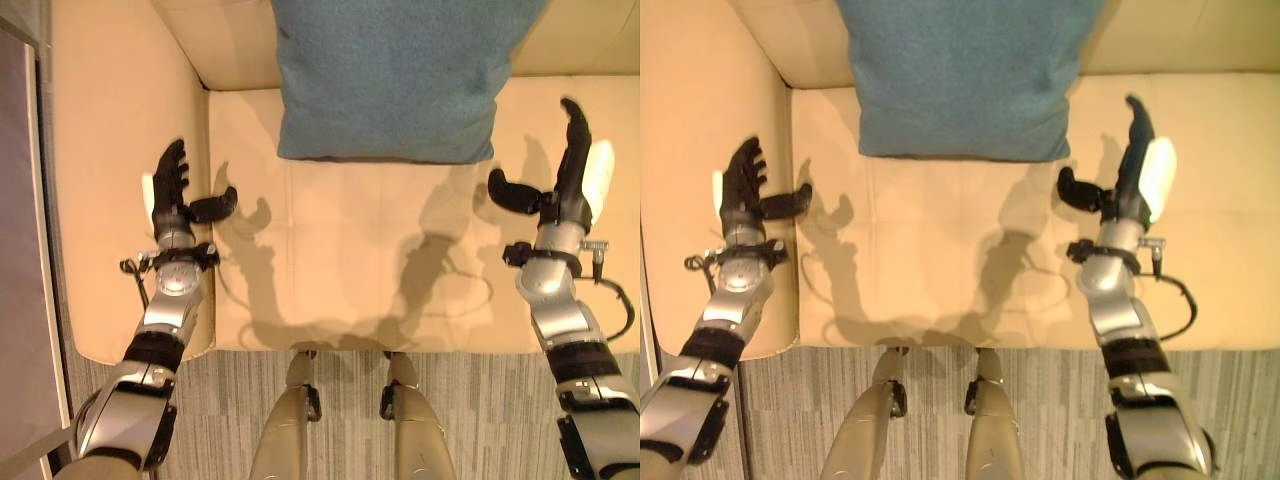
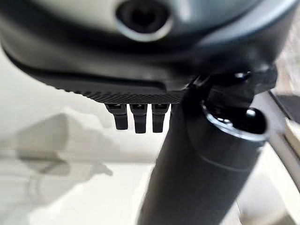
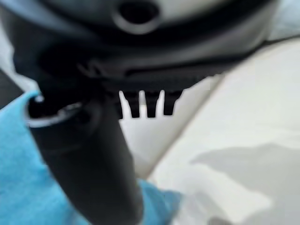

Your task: Pick up all the scattered cushions and arrange them neatly on the sofa.

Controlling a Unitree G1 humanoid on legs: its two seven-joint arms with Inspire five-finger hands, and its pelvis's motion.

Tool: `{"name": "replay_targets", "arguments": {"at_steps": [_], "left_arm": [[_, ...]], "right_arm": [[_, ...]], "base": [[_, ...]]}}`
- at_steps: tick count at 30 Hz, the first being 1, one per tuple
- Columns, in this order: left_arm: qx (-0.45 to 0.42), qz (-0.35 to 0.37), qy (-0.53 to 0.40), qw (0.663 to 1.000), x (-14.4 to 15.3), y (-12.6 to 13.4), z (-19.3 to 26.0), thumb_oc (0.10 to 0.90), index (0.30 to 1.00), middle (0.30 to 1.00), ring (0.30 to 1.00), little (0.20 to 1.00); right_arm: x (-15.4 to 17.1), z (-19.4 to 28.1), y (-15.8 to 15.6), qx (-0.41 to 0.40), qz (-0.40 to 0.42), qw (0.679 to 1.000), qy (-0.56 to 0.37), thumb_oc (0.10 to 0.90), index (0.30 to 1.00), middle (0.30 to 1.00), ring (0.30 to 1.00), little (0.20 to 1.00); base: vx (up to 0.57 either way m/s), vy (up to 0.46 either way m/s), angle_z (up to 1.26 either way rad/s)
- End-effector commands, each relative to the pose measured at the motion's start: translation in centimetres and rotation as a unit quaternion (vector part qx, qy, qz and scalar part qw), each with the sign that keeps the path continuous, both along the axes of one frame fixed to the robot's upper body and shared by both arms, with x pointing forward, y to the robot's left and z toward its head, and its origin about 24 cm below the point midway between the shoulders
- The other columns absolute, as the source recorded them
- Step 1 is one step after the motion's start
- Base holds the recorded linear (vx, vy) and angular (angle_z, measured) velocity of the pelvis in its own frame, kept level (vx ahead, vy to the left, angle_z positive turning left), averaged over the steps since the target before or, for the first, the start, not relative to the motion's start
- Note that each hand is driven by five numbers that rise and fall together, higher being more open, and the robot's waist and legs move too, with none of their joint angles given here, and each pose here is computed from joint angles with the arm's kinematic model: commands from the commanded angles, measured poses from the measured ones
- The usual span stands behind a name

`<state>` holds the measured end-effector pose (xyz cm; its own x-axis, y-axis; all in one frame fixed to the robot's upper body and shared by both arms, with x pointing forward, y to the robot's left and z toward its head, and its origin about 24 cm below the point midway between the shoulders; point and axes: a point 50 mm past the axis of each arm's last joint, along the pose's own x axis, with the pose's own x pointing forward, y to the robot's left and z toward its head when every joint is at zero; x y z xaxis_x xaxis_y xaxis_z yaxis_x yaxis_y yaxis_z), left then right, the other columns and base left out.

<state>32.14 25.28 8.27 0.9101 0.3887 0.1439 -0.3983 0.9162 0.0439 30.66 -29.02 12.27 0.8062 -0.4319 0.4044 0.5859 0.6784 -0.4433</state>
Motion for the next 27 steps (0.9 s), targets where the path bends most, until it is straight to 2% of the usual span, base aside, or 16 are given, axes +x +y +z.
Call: {"name": "replay_targets", "arguments": {"at_steps": [1,2,3,5,6,10,12,14,15,19,20,21,23,27], "left_arm": [[0.017,-0.029,-0.012,0.999,-1.1,0.1,-0.7,0.8,0.9,0.9,0.9,0.9],[0.018,-0.029,-0.011,0.999,-1.2,0.1,-0.8,0.8,0.9,0.9,0.9,0.9],[0.002,-0.029,0.023,0.999,-3.3,0.5,-3.3,0.8,0.9,0.9,0.9,0.9],[-0.012,-0.03,0.045,0.998,-4.4,0.5,-4.7,0.8,0.9,0.9,0.9,0.9],[-0.037,-0.03,0.096,0.994,-6.8,0.4,-7.6,0.8,0.9,0.9,0.9,0.9],[-0.056,-0.028,0.175,0.983,-10.0,0.6,-11.3,0.8,0.9,0.9,0.9,0.9],[-0.052,-0.032,0.289,0.955,-14.3,0.8,-15.6,0.8,0.9,0.9,0.9,0.9],[-0.051,-0.031,0.315,0.947,-15.5,0.8,-16.5,0.8,0.9,0.9,0.9,0.9],[-0.053,-0.03,0.368,0.928,-17.7,0.8,-18.2,0.8,0.9,0.9,0.9,0.9],[-0.038,-0.033,0.471,0.881,-21.8,0.9,-21.1,0.8,0.9,0.9,0.9,0.9],[-0.038,-0.033,0.47,0.881,-21.8,0.9,-21.1,0.8,0.9,0.9,0.9,0.9],[-0.023,-0.037,0.503,0.863,-22.7,0.9,-21.8,0.8,0.9,0.9,0.9,0.9],[-0.018,-0.035,0.525,0.85,-23.3,0.9,-22.3,0.8,0.9,0.9,0.9,0.9],[-0.037,-0.021,0.529,0.847,-23.7,0.6,-22.7,0.8,0.9,0.9,0.9,0.9]], "right_arm": [[-1.3,-1.0,0.1,0.031,0.052,0.998,-0.007,0.8,0.9,0.9,0.9,0.9],[-1.4,-1.1,0.1,0.031,0.052,0.998,-0.006,0.8,0.9,0.9,0.9,0.9],[-3.1,-3.9,-0.4,0.066,0.051,0.996,0.035,0.8,0.9,0.9,0.9,0.9],[-3.8,-5.0,-0.4,0.079,0.052,0.994,0.052,0.8,0.9,0.9,0.9,0.9],[-5.5,-7.7,-0.6,0.106,0.045,0.988,0.098,0.8,0.9,0.9,0.9,0.9],[-7.9,-11.1,-0.4,0.122,0.043,0.977,0.171,0.8,0.9,0.9,0.9,0.9],[-10.7,-14.7,-0.4,0.129,0.044,0.955,0.264,0.8,0.9,0.9,0.9,0.9],[-11.4,-15.6,-0.3,0.129,0.047,0.948,0.289,0.8,0.9,0.9,0.9,0.9],[-12.6,-16.8,-0.2,0.114,0.053,0.935,0.332,0.8,0.9,0.9,0.9,0.9],[-14.6,-18.8,-0.3,0.087,0.062,0.91,0.401,0.8,0.9,0.9,0.9,0.9],[-14.6,-18.8,-0.3,0.086,0.062,0.91,0.401,0.8,0.9,0.9,0.9,0.9],[-15.1,-19.5,-0.6,0.08,0.058,0.901,0.423,0.8,0.9,0.9,0.9,0.9],[-15.5,-20.2,-0.8,0.075,0.052,0.89,0.447,0.8,0.9,0.9,0.9,0.9],[-16.0,-21.2,-1.0,0.095,0.036,0.875,0.474,0.8,0.9,0.9,0.9,0.9]], "base": [[0.04,-0.078,0.19],[0.06,-0.079,0.12],[0.02,-0.051,0.07],[0.04,-0.074,0.06],[0.07,-0.097,0.0],[0.02,-0.067,0.04],[0.02,-0.118,0.04],[0.01,-0.083,0.01],[0.01,-0.084,0.05],[-0.02,-0.079,0.11],[-0.09,-0.057,0.17],[-0.14,-0.044,0.12],[-0.24,-0.037,0.11],[-0.23,0.044,0.06]]}}
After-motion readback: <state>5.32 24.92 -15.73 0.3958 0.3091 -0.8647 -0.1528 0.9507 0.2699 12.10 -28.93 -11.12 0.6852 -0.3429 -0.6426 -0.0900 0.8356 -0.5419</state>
